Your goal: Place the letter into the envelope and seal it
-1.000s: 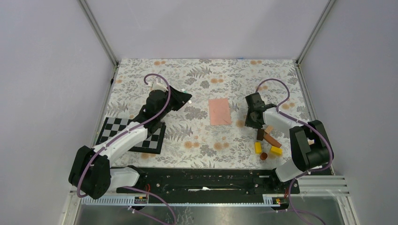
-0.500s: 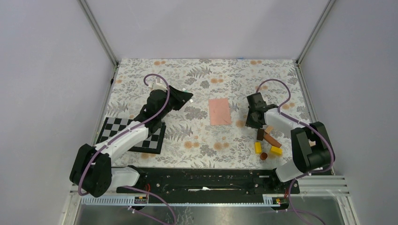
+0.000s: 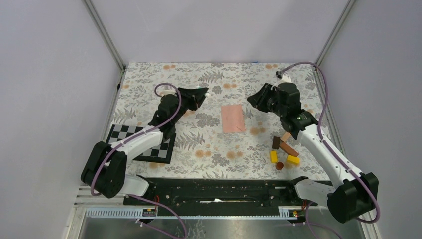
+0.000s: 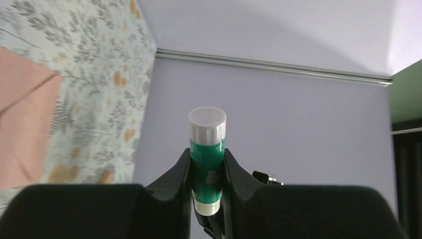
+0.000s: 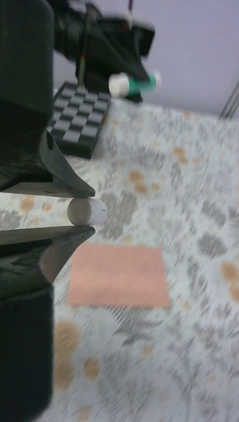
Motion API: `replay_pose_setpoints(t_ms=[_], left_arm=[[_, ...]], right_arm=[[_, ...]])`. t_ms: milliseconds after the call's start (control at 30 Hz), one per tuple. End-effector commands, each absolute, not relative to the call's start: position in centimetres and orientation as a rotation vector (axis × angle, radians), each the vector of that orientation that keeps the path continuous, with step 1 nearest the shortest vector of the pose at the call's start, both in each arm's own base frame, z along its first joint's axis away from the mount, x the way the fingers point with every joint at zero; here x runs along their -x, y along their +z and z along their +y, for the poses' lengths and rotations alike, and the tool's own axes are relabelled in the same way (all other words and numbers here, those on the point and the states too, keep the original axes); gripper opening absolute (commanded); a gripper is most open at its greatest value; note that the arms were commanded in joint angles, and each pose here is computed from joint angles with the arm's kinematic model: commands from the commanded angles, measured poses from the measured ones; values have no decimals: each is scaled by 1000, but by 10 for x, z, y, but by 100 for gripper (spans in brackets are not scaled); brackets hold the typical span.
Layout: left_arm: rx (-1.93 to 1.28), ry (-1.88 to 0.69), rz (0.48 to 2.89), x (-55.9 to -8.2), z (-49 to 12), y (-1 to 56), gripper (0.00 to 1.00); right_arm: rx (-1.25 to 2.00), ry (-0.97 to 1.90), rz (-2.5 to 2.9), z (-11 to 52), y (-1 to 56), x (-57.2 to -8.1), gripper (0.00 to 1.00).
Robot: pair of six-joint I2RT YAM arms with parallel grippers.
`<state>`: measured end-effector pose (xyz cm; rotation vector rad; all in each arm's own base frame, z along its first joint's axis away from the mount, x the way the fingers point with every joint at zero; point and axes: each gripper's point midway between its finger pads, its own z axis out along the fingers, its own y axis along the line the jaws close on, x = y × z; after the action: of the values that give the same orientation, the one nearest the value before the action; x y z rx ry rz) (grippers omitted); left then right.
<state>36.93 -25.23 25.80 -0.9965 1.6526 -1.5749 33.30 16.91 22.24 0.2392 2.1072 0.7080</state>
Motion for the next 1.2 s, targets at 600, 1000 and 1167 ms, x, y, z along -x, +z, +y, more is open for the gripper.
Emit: replay_pose_setpoints(t_ms=[600, 1000, 1167], left_arm=[[914, -2233, 1182, -341, -295, 442, 0], [877, -2319, 1138, -331, -301, 459, 0], [877, -2323, 1142, -330, -302, 458, 0]], right_arm=[[68, 1389, 1361, 259, 433, -301, 15], [109, 1491, 1309, 268, 444, -294, 15], [108, 1516, 1297, 269, 445, -293, 16]])
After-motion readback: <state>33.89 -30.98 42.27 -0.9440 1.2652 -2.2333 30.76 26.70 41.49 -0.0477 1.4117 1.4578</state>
